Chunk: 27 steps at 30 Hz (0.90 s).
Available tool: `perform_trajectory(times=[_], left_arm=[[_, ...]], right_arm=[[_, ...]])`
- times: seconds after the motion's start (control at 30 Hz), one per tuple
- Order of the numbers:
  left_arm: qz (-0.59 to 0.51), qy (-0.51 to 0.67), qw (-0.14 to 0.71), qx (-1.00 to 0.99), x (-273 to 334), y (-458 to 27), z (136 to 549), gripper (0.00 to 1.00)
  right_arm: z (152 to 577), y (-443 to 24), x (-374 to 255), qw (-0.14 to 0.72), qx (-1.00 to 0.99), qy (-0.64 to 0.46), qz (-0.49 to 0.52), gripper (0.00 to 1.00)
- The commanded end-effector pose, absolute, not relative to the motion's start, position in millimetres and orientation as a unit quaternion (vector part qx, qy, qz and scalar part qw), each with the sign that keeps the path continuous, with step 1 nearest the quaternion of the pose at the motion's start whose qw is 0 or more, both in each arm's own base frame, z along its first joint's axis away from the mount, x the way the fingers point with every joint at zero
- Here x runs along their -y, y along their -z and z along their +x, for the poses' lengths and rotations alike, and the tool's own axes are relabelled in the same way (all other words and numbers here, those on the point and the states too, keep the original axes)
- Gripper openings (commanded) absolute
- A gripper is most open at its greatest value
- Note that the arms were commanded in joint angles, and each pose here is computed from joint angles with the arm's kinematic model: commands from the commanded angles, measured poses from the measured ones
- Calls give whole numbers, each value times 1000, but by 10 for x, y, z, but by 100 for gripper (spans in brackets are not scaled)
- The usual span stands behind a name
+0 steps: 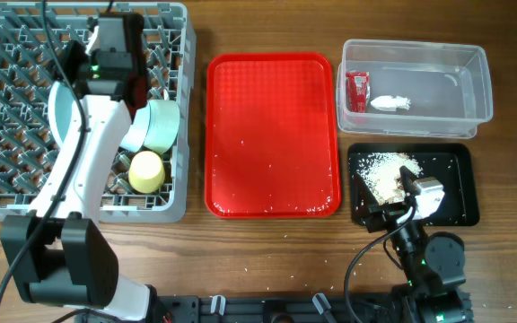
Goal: Sort waste into correct bins and load items into the dishwasher rack
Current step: 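Release the plate and pull the left gripper back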
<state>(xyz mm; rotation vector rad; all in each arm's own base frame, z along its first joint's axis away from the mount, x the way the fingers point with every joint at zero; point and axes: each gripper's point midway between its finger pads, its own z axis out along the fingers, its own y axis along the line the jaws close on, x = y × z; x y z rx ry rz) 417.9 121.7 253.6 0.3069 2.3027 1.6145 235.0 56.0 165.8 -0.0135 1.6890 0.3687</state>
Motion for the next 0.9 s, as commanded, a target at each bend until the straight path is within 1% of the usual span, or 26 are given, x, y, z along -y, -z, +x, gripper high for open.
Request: perform_trajectory(times=[0.0, 0.07, 0.1, 0.13, 0.17, 0.2, 0.23, 0.27, 0.33, 0.4, 0.43, 0.47, 0.53, 0.6, 0.73, 0.8, 0.87], left_arm=[[128, -559, 169, -801, -1027, -2539, 4250, 14], [130, -563, 175, -797, -947, -2578, 4250, 20], [123, -560, 191, -797, -889, -2626, 4255, 27], [67, -545, 256, -795, -786, -2828, 4229, 37], [19, -527, 306, -793, -755, -3031, 4142, 50], [-34, -503, 356, -787, -742, -3248, 4007, 65], [-74, -474, 396, -783, -707, -3420, 3853, 77], [-91, -426, 432, -790, -618, -3534, 3696, 100], [-65, -242, 487, -837, -204, -3581, 3371, 100], [-24, -69, 503, -861, 225, -3609, 3061, 100], [-3, -14, 502, -864, 385, -3627, 2940, 100], [44, 66, 493, -867, 653, -3639, 2744, 100], [95, 153, 476, -861, 936, -3674, 2457, 100], [100, 157, 480, -858, 919, -3704, 2337, 100], [68, 91, 475, -872, 638, -3605, 2241, 100], [79, 94, 524, -843, 659, -3731, 2329, 100], [106, 122, 586, -794, 752, -3723, 2379, 100]], right_arm=[[2345, -1681, -570, 652, -739, -169, -5, 100], [2345, -1681, -570, 652, -739, -169, -5, 100], [2345, -1681, -570, 652, -739, -169, -5, 100], [2345, -1681, -570, 652, -739, -169, -5, 100], [2345, -1681, -570, 652, -739, -169, -5, 100], [2345, -1681, -570, 652, -739, -169, -5, 100], [2345, -1681, -569, 652, -739, -169, -5, 100], [2345, -1681, -570, 652, -739, -169, -5, 100], [2345, -1681, -570, 652, -739, -169, -5, 100], [2345, -1681, -570, 652, -739, -169, -5, 100], [2345, -1681, -570, 652, -739, -169, -6, 100], [2345, -1681, -570, 652, -739, -169, -5, 100], [2345, -1681, -570, 652, -739, -169, -5, 100], [2345, -1681, -570, 652, -739, -169, -5, 100], [2345, -1681, -570, 652, -739, -169, -5, 100], [2345, -1681, -570, 652, -739, -169, -5, 100], [2345, -1681, -570, 652, -739, -169, -5, 100]])
